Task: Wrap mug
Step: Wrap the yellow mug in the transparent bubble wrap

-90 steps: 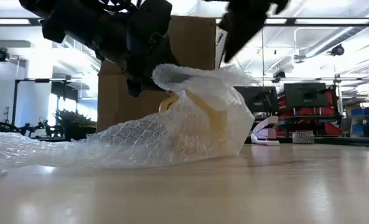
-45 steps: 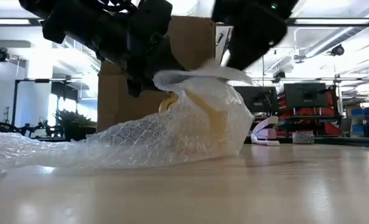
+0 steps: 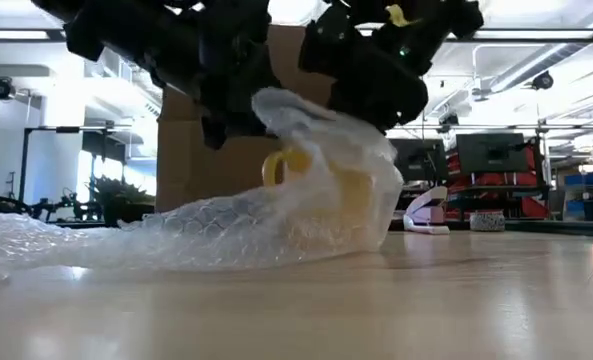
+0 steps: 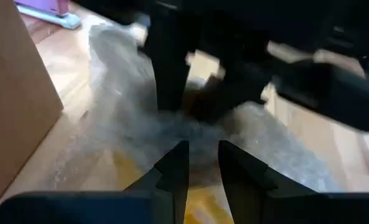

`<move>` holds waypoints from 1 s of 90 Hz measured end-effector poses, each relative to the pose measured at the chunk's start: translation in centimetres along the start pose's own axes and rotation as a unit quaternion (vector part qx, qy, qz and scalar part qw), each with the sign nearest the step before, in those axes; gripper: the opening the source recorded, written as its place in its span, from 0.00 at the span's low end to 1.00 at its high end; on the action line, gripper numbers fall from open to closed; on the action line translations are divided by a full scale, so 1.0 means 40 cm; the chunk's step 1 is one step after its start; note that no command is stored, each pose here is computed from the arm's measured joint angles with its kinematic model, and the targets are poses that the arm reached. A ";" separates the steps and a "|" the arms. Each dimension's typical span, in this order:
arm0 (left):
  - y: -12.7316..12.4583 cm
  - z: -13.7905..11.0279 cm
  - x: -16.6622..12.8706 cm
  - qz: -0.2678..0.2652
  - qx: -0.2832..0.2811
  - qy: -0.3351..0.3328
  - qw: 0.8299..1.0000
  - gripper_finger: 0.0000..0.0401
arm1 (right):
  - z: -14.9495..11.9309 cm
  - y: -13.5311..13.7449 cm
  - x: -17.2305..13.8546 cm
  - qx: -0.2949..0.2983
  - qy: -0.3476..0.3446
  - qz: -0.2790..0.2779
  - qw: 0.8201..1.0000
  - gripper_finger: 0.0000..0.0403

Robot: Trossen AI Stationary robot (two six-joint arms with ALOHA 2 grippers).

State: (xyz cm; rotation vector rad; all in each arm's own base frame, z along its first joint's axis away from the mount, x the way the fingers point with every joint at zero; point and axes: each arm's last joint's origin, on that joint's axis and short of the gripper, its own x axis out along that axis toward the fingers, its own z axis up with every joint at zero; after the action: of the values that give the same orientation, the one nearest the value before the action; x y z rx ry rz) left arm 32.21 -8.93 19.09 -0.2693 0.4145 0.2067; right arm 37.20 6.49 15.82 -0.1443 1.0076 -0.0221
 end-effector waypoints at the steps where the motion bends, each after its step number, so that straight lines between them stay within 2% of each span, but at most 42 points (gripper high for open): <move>1: 0.000 0.002 -0.002 -0.001 -0.001 -0.001 1.000 0.18 | 0.000 0.000 0.000 -0.001 0.000 0.000 1.000 0.00; 19: 0.001 0.019 -0.022 0.001 0.001 -0.002 1.000 0.18 | 0.006 0.000 -0.007 -0.009 0.006 0.004 1.000 0.00; 38: 0.016 -0.006 -0.025 0.033 0.019 0.047 0.998 0.18 | 0.004 -0.003 0.003 -0.008 0.010 0.002 1.000 0.00; 62: 0.028 -0.020 -0.028 0.070 0.029 0.067 0.995 0.18 | 0.002 -0.003 0.004 -0.009 0.013 0.001 1.000 0.00; 82: 0.034 -0.076 0.011 0.081 0.043 0.096 0.991 0.18 | 0.000 -0.003 0.004 -0.009 0.016 0.002 1.000 0.00; 90: 0.030 -0.095 0.035 0.062 0.054 0.100 0.992 0.18 | -0.001 -0.002 0.004 -0.009 0.018 0.005 1.000 0.00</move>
State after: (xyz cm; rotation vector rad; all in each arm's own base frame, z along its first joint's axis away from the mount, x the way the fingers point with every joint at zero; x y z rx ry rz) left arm 31.75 -8.75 14.91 -0.1582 0.6393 0.2793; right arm 37.26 6.41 15.65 -0.1559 1.0456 -0.0064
